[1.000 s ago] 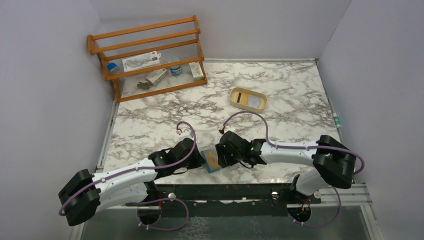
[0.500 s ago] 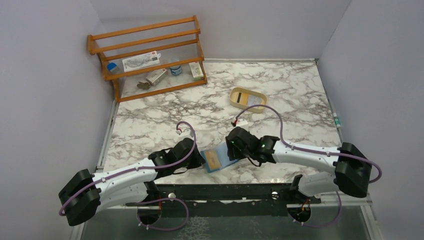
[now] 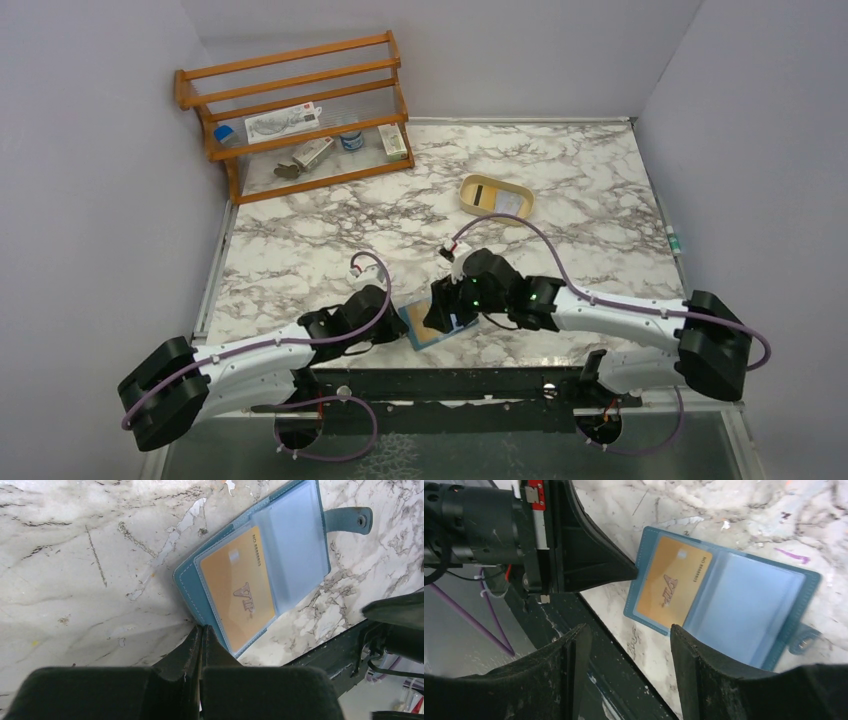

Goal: Take the credit cards out of the card holder

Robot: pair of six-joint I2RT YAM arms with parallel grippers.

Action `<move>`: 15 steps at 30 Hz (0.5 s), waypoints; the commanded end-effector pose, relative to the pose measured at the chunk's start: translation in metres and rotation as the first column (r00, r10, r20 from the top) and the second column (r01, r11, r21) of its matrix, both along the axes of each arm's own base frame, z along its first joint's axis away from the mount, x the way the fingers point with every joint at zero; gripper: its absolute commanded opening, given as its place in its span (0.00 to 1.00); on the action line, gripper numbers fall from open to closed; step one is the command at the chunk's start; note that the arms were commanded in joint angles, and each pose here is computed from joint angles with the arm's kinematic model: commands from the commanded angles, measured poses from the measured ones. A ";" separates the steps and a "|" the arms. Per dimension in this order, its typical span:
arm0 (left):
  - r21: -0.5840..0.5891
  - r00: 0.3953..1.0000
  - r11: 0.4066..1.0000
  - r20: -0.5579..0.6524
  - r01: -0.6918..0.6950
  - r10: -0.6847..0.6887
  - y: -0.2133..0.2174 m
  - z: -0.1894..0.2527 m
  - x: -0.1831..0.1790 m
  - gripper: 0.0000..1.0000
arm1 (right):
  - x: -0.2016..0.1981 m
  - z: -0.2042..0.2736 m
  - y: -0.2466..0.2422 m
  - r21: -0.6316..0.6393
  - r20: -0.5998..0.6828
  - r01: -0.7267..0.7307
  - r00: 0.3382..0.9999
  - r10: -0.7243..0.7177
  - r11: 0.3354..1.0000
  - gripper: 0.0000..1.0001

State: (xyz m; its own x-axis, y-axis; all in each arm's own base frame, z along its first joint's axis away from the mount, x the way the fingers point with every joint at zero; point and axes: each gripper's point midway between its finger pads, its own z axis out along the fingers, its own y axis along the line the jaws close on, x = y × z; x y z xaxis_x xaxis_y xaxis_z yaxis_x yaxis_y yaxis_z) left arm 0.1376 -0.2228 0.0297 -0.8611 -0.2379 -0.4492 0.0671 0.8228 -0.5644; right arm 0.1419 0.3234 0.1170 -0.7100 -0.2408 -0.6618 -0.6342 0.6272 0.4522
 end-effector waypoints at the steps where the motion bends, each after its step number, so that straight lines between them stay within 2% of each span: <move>1: -0.040 0.999 0.999 0.049 0.011 -0.009 -0.004 0.003 0.005 0.00 | -0.012 -0.016 0.022 0.068 -0.044 -0.112 0.992 0.115 0.991 0.65; 5: -0.052 0.996 0.998 0.089 0.018 -0.014 -0.006 0.004 0.010 0.00 | -0.005 -0.026 0.022 0.118 -0.085 -0.088 0.992 0.098 0.989 0.65; 9: -0.028 0.995 0.999 0.093 0.021 -0.019 -0.005 -0.001 0.011 0.00 | 0.011 -0.038 0.015 0.091 -0.086 -0.033 0.995 0.041 0.995 0.65; 15: -0.025 0.996 0.999 0.080 0.028 -0.026 -0.009 -0.008 0.012 0.00 | 0.019 -0.062 0.020 0.036 -0.108 -0.038 0.993 0.041 0.999 0.65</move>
